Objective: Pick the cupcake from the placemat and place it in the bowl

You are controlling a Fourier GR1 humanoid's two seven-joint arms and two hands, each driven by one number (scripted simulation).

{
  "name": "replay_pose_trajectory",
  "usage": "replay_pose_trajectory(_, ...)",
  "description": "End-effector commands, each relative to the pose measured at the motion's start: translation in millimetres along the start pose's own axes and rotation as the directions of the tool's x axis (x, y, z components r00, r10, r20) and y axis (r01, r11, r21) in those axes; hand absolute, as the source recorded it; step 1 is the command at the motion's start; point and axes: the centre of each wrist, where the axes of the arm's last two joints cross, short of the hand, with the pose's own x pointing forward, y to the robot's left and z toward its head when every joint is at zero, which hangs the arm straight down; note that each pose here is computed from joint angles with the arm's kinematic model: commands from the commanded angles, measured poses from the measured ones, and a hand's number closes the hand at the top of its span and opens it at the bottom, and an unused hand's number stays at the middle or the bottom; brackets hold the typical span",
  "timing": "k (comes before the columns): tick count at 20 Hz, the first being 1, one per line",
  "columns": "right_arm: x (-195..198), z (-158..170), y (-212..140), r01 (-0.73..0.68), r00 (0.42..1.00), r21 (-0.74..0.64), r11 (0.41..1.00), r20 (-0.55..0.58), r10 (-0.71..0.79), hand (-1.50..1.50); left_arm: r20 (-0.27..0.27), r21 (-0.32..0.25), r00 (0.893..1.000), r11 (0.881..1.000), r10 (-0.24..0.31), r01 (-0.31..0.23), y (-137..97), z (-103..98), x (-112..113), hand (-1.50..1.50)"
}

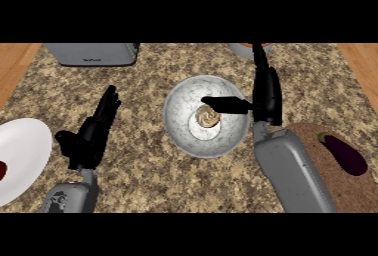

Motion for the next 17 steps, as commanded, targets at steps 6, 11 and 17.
replay_pose_trajectory(6, -29, 33, -69, 0.159, 0.987, 0.048, 0.986, -0.028, -0.158, -1.5, 0.009, -0.014, 1.0, 1.0, -0.006, 0.006, -1, 15, 7, 0.0)
replay_pose_trajectory(11, -39, 80, -92, 0.218, 0.976, 0.097, 0.971, -0.011, -0.218, -1.5, -0.003, 0.007, 1.0, 1.0, 0.006, -0.006, 2, 0, 5, 0.0)
replay_pose_trajectory(17, -60, 94, -82, 0.187, 0.982, 0.12, 0.975, -0.026, -0.185, -1.5, 0.006, -0.003, 1.0, 1.0, 0.004, -0.004, -16, 16, 5, 0.0)
